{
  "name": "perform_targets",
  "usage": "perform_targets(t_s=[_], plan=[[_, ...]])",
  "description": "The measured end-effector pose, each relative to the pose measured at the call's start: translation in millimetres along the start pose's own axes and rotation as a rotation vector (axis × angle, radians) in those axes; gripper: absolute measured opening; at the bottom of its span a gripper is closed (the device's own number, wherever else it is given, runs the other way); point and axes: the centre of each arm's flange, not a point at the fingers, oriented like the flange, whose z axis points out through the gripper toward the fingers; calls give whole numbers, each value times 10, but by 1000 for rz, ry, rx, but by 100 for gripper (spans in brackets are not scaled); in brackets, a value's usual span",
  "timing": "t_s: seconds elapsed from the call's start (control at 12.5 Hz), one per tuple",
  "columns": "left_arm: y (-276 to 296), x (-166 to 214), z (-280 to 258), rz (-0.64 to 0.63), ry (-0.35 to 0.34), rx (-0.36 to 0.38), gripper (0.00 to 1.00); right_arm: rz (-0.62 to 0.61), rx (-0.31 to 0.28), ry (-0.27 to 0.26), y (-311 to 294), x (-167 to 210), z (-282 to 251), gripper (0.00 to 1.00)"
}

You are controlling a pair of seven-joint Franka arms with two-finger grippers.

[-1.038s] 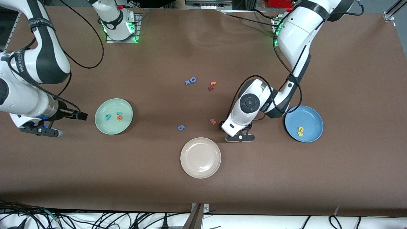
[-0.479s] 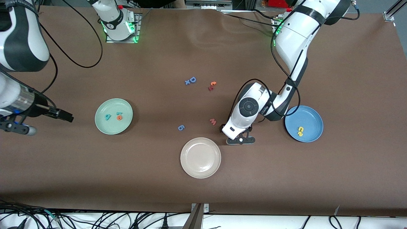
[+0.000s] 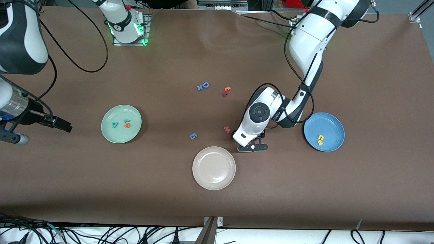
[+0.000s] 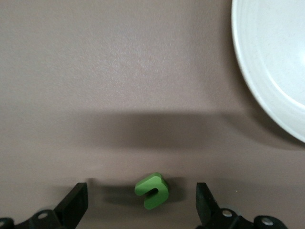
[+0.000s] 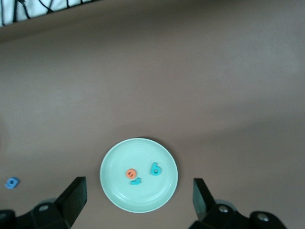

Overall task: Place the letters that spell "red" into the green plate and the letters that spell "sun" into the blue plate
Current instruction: 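Move the left gripper over the green n while the right gripper withdraws, then lower the left gripper and grasp the green n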

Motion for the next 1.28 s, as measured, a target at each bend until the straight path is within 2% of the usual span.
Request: perform_targets(t_s=[0.24,0.32,0.4,0.48,0.56,0.72,0.8,0.96,1.04,1.12,1.2,1.28], plan=[[7,-12,30,2,3,11,96,-14,1,6,166,-24,-95,99],[13,-16,30,3,3,11,90,-17,-1,-1,172,-47,-67,99],[21,-20,28,5,4,11,89,-21,-2,-8,158,-60,-30,99],[41,-32,26,8,4,11,81,-25,-3,-14,142,-73,1,100],[73,-54,25,12,5,11,79,-28,-4,-17,131,-78,13,100],[114,-70,12,18,9,11,63,-29,-4,-14,134,-81,-3,100],[116,-71,12,19,11,13,63,-28,-4,-13,141,-81,-12,100],[126,-59,-11,22,19,15,45,-25,-5,-13,163,-78,-14,100],[128,-60,-11,22,20,16,44,-24,-6,-12,184,-73,-15,100],[133,-59,-17,22,21,15,38,-22,-7,-12,207,-69,-16,100],[132,-58,-17,21,22,15,37,-21,-8,-12,225,-66,-12,100],[134,-57,-20,21,22,15,32,-20,-9,-14,233,-67,-5,100]])
